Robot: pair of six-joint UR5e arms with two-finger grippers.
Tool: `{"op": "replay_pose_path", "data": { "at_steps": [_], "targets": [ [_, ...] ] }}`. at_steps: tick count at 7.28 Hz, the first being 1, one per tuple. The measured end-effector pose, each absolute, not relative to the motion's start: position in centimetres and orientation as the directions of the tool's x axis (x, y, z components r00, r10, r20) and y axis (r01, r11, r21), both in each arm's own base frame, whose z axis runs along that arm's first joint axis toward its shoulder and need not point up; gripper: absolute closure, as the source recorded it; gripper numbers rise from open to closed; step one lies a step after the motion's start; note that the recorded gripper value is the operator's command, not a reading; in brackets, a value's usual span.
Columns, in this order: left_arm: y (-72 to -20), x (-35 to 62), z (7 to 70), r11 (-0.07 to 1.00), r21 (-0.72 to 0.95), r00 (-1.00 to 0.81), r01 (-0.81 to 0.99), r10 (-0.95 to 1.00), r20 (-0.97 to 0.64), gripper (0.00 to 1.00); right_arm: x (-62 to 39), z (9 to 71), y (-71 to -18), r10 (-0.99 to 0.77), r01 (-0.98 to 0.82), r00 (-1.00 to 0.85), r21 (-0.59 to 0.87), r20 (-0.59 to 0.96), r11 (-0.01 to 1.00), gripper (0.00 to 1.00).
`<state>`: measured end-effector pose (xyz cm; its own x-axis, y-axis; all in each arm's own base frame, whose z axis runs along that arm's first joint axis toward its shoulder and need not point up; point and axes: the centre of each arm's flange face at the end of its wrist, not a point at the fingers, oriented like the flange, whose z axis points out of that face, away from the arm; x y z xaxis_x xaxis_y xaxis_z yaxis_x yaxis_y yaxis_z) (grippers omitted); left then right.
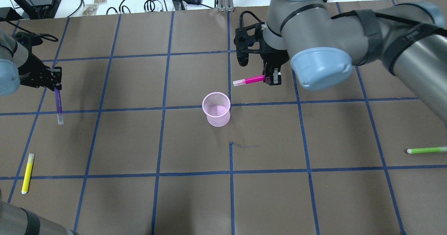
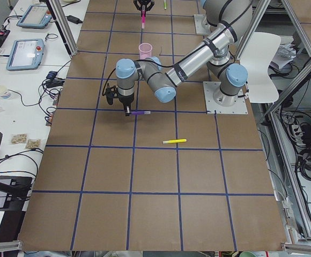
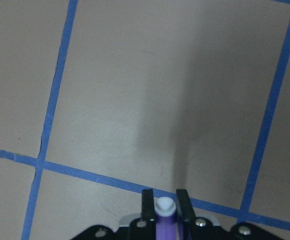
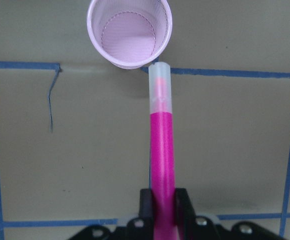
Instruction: Insert purple and pink pens into pink cup
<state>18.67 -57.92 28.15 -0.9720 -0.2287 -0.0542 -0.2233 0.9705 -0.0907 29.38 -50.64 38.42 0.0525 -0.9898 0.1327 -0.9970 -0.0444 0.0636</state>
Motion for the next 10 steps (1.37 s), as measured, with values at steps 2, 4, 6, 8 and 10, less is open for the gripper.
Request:
{"op": "replay_pose_path", "data": {
  "at_steps": [2,4,6,8,10],
  "targets": [
    [-58.0,18.5,27.9,0.971,-0.086,-0.973,-0.222,-0.226,-0.051,1.00,34.9,37.2,-49.7,-0.979,-0.981,0.091,0.185,0.183,-0.057,0.87],
    [-58.1,18.3,27.7,0.972,-0.084,-0.974,-0.219,-0.223,-0.048,1.00,37.1,35.3,-49.5,-0.979,-0.973,0.080,0.226,0.189,-0.035,0.89],
    [-58.1,18.1,27.6,0.973,-0.084,-0.975,-0.217,-0.221,-0.040,1.00,37.9,33.6,-49.7,-0.980,-0.973,0.074,0.230,0.184,-0.031,0.87],
    [-58.2,17.8,27.7,0.972,-0.090,-0.975,-0.217,-0.219,-0.020,1.00,38.6,32.0,-49.7,-0.983,-0.971,0.084,0.235,0.165,-0.044,0.83],
    [-58.2,17.8,27.7,0.972,-0.091,-0.976,-0.217,-0.219,-0.016,1.00,39.9,30.5,-49.3,-0.983,-0.968,0.107,0.242,0.148,-0.069,0.74]
  ]
}}
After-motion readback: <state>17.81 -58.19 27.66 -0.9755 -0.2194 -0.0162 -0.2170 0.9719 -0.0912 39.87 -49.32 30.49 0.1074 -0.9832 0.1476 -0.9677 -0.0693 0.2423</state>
